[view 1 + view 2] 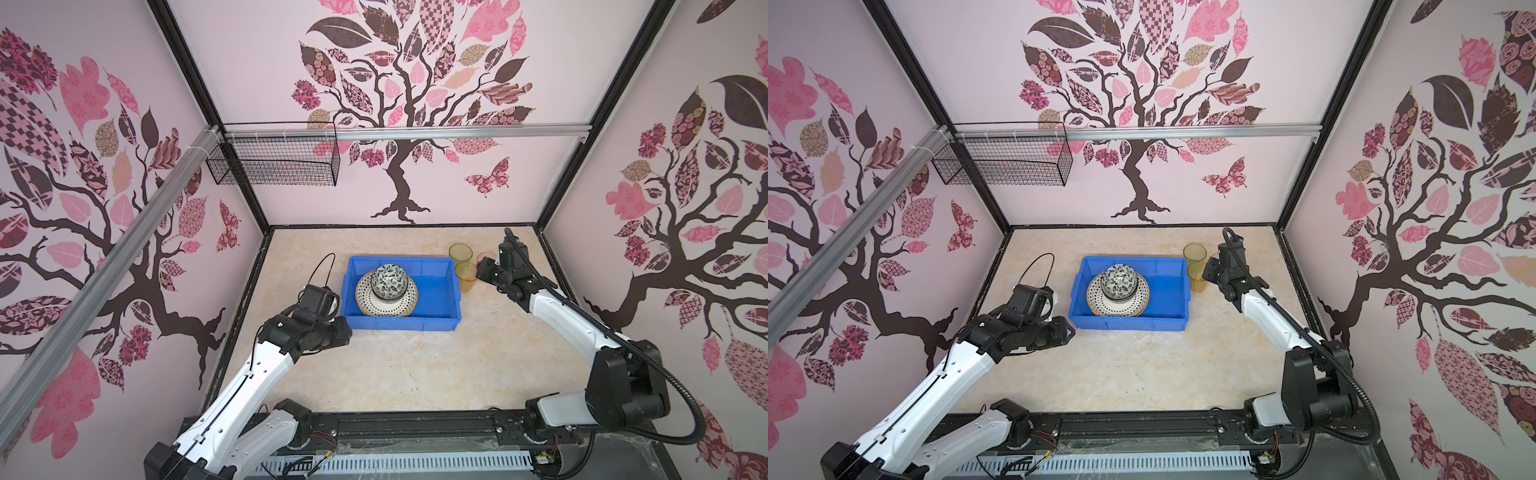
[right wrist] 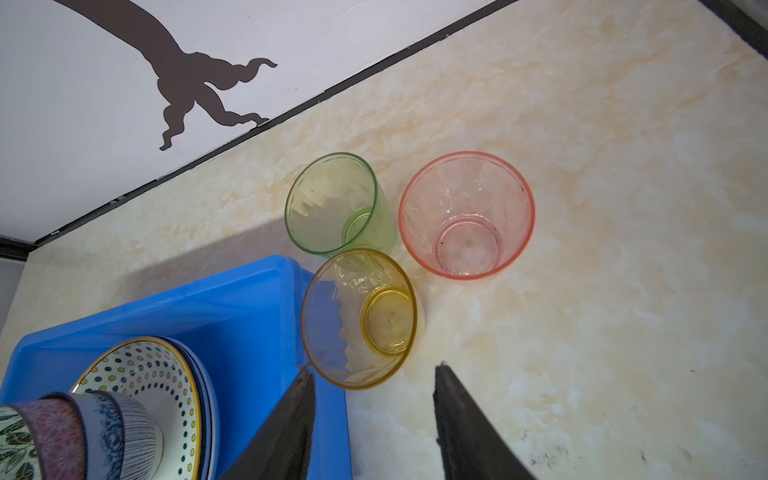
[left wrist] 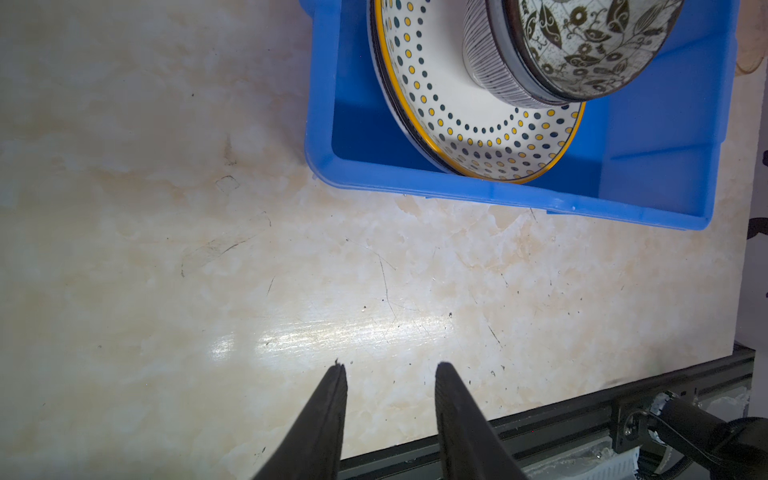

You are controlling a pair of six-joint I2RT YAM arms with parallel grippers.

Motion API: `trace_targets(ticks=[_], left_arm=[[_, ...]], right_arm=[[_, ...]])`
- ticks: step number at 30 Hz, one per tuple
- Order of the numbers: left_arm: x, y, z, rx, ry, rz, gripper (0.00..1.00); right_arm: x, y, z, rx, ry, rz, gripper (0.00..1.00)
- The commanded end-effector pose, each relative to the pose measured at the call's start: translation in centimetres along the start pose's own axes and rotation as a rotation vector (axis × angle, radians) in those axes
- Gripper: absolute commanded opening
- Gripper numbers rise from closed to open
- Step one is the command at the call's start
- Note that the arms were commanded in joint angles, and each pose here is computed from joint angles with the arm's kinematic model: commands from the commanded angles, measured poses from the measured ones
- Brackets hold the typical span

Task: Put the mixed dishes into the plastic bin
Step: 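Move the right gripper to the yellow plastic cup beside the bin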

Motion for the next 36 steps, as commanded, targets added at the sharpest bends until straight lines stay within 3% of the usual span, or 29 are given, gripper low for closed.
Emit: trace_targets(ticks=[1,36], left_arm=[[-0.9,-0.4,0.8,0.0,-0.027,-0.012,0.4],[0.5,-0.8,1.9,0.004,0.006,-0.002,0.41]], right_arm=[[0.3,0.3,0.3,0.011,-0.006,0.017,0.49],[5.9,-2.1,-1.9,0.028,0.115,-0.081,0.39]])
Point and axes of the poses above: each gripper's point midway between its finger pads, its own x axis out along the fingers, its own y axis along the line the jaws close on, z = x × y, the point moved 9 cm from there along -x, back along the fingers, and after that the axes turned 8 degrees about x, right-handed, at the moved point
